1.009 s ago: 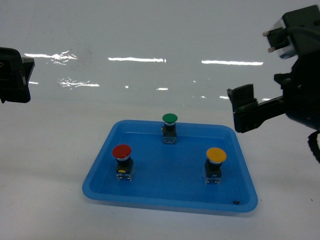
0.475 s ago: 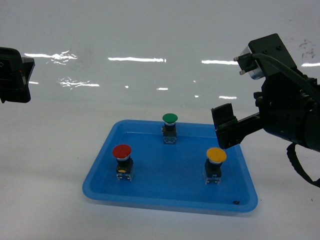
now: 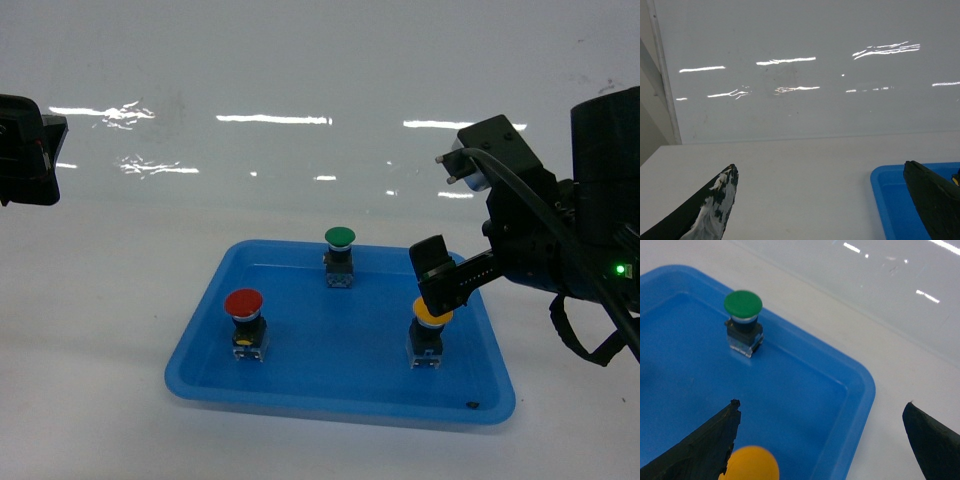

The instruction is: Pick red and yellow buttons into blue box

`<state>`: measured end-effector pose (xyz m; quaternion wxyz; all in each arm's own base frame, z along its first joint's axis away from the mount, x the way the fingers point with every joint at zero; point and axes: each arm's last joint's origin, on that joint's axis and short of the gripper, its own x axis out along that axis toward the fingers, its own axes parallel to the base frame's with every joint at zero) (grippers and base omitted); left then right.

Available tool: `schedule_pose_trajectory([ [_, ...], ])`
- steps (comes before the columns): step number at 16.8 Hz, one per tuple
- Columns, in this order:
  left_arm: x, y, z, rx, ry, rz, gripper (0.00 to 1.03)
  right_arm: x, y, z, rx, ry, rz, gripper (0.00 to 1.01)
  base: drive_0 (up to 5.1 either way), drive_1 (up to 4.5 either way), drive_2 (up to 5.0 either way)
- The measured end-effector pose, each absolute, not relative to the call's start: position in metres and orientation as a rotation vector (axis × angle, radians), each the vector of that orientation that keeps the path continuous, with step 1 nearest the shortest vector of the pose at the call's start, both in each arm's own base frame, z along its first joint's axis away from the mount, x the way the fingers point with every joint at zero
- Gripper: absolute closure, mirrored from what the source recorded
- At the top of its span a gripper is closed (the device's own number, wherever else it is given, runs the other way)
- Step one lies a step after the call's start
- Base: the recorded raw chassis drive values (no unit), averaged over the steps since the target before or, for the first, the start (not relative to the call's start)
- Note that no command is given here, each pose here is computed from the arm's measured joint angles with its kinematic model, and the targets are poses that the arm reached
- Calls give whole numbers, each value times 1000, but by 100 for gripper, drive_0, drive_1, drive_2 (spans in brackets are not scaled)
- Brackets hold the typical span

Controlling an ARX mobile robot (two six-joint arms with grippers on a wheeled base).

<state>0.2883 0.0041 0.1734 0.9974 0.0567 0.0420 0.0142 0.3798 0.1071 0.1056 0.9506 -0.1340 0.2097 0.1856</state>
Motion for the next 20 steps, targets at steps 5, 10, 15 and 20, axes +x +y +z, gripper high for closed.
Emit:
schedule_pose_trajectory([
  [5,288,4,173,113,84,28,5,381,124,111,-286,379,456,3,0,0,0],
  [10,288,4,173,113,84,28,5,380,126,108,-294,420,468,3,0,0,0],
  [15,288,4,173,113,84,28,5,390,130,94,-351,528,486,3,0,0,0],
  [20,288,4,173,113,84,28,5,387,134,75,-373,586,493,3,0,0,0],
])
